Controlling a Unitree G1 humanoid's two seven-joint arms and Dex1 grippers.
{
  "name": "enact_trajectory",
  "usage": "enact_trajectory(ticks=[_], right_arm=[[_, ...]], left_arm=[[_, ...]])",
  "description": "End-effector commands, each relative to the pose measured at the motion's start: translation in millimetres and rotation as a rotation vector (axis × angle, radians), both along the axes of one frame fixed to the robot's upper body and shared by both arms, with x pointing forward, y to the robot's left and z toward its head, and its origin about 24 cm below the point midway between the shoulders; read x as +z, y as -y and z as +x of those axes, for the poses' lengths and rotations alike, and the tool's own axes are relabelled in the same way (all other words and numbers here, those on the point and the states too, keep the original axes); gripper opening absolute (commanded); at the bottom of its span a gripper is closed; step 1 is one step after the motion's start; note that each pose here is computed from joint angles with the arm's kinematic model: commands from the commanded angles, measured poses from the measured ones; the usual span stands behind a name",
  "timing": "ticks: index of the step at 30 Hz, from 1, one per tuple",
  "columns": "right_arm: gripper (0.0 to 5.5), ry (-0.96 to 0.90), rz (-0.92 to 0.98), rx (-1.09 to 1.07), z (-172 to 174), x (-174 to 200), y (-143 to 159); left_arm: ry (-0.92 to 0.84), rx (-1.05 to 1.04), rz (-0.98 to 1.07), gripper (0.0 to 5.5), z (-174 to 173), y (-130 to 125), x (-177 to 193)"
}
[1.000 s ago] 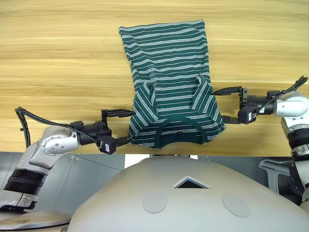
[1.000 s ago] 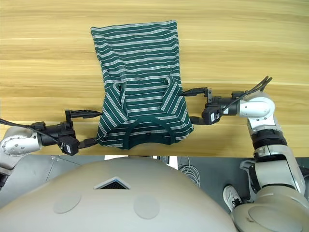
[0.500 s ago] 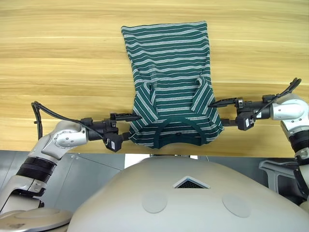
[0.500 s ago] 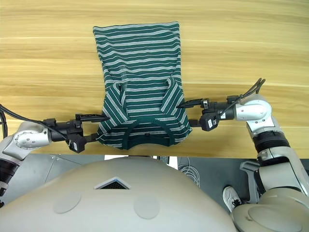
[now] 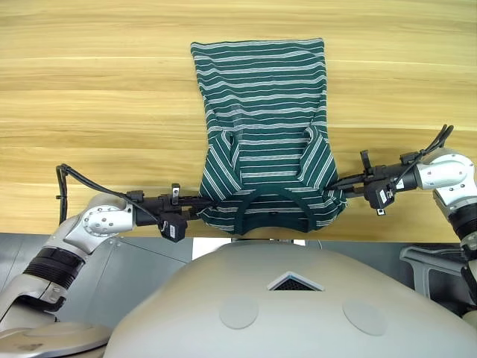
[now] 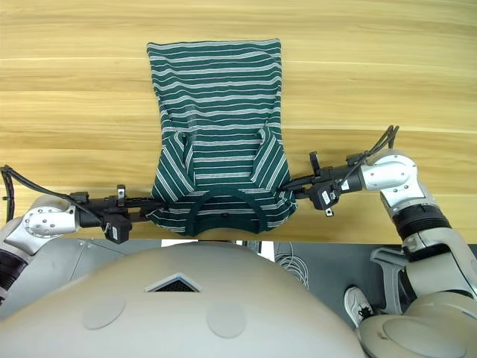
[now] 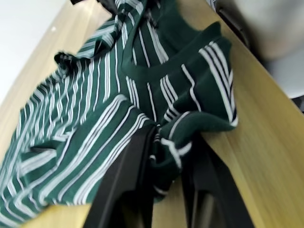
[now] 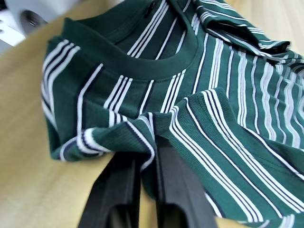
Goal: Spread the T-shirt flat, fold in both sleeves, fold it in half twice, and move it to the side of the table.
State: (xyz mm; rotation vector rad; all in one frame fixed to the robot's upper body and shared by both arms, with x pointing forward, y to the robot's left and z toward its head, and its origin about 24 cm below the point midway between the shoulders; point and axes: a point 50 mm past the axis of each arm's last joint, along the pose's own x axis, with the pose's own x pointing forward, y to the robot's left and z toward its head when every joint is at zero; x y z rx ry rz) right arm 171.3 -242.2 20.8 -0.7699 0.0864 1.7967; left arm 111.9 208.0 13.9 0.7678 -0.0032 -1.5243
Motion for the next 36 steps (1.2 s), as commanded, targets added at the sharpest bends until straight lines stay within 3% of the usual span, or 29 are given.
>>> enact_trajectory(ticks=[1,7,13,18,22,25,30,36], right_arm=[[0.01,-0.106,0.002,-0.018,-0.9,4.1,4.5],[0.01,-0.336,0.11,-0.087,2.4,33.2,7.6],[0.01,-0.551,0.205,-0.068,-7.0,50.2,-10.3],[0.01,-0.729,0.273,-0.08,-9.2,68.4,-19.6],[0.01,-0.773,0.364,-0.179,4.5,74.1,-12.3],[0.01,-0.801,0.407,-0.273,25.5,73.8,-4.4],[0.01,-0.831,0.456,-0.495,75.1,61.7,3.4],[0.01,-0.868,0.34,-0.619,102.2,34.0,-1.8]], left_arm=[[-0.084,0.053,0.028,0.0,5.2,-15.5,5.5],[-0.141,0.15,-0.127,0.0,16.0,-25.5,58.2],[-0.31,0.17,-0.312,0.0,4.5,-10.1,99.4],[-0.501,0.194,-0.4,0.0,-23.2,2.3,105.0],[-0.562,0.241,-0.336,0.0,-22.1,-7.2,85.2],[-0.593,0.304,-0.345,0.0,2.8,-18.8,74.6],[-0.634,0.451,-0.472,0.0,78.9,-22.3,68.5],[-0.667,0.537,-0.616,0.0,152.5,-12.8,75.8]])
